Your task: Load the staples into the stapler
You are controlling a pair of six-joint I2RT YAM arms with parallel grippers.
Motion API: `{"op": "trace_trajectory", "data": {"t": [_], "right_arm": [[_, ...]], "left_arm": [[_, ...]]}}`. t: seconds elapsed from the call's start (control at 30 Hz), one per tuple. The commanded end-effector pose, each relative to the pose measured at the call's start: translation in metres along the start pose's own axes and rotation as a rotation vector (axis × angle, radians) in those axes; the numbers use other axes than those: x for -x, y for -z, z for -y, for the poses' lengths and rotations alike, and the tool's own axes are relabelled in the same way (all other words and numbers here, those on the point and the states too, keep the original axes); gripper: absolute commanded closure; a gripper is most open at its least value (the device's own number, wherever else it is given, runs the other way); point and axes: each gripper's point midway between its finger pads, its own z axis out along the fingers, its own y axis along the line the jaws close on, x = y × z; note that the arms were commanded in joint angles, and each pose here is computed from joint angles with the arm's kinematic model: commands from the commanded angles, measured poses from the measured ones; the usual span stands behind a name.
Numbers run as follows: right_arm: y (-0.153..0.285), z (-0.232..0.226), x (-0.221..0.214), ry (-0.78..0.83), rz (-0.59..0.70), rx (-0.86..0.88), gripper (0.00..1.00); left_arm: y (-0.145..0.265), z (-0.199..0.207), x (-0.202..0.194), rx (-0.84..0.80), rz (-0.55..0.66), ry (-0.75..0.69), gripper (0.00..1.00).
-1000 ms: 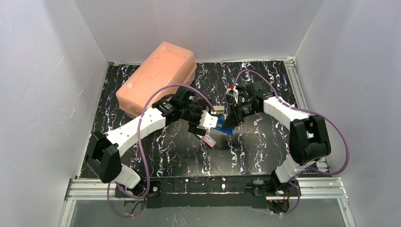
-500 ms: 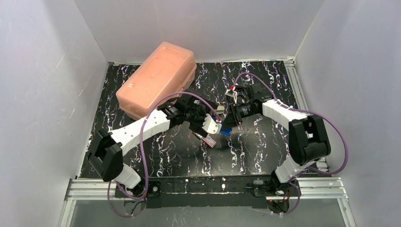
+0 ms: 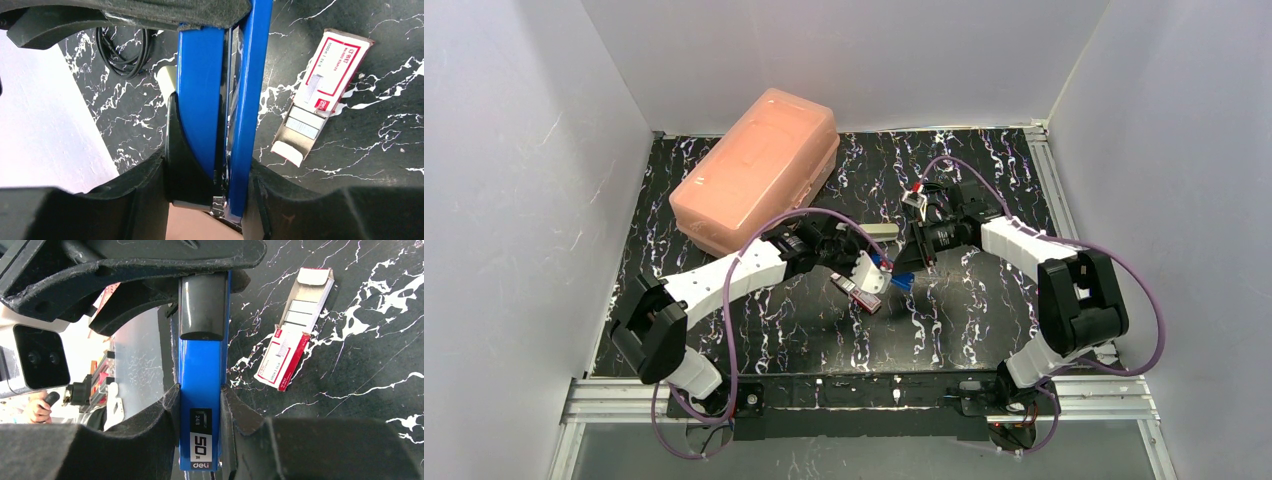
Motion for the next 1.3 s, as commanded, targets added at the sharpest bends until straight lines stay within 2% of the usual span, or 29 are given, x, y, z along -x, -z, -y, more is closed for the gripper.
{"op": "trace_trajectory", "data": {"t": [0.0,0.07,0.1,0.2,0.23,0.43,0.73,1.0,1.27], "right_arm": [[0.004,-0.024,0.017,0.098,0.047,0.043,0.99],[0.006,-0.021,0.017,0.113,0.044,0.014,0.99],[0.008,-0.019,0.016,0.126,0.031,-0.013,0.99],[0.016,-0.012,0.011,0.204,-0.02,-0.094,0.99],[0.02,-0.009,0.01,0.224,-0.034,-0.115,0.99],[0.044,0.015,0.004,0.367,-0.094,-0.281,0.99],[0.074,0.054,0.006,0.702,-0.21,-0.511,0.99],[0.075,0.084,-0.007,0.909,-0.324,-0.503,0.99],[0.068,0.104,-0.019,0.993,-0.388,-0.44,0.98]], "left_arm": [[0.003,0.0,0.005,0.02,0.013,0.033,1.0],[0.004,0.003,0.004,0.016,0.011,0.051,1.0],[0.004,0.004,0.003,0.023,0.006,0.071,0.85],[0.008,0.006,-0.002,0.056,-0.015,0.111,0.14],[0.01,0.006,-0.004,0.068,-0.022,0.115,0.03],[0.023,0.014,-0.015,0.078,-0.017,0.251,0.01],[0.048,0.01,-0.035,0.135,0.005,0.487,0.01],[0.062,0.007,-0.039,0.158,0.039,0.688,0.02],[0.072,0.004,-0.042,0.178,0.019,0.728,0.01]]}}
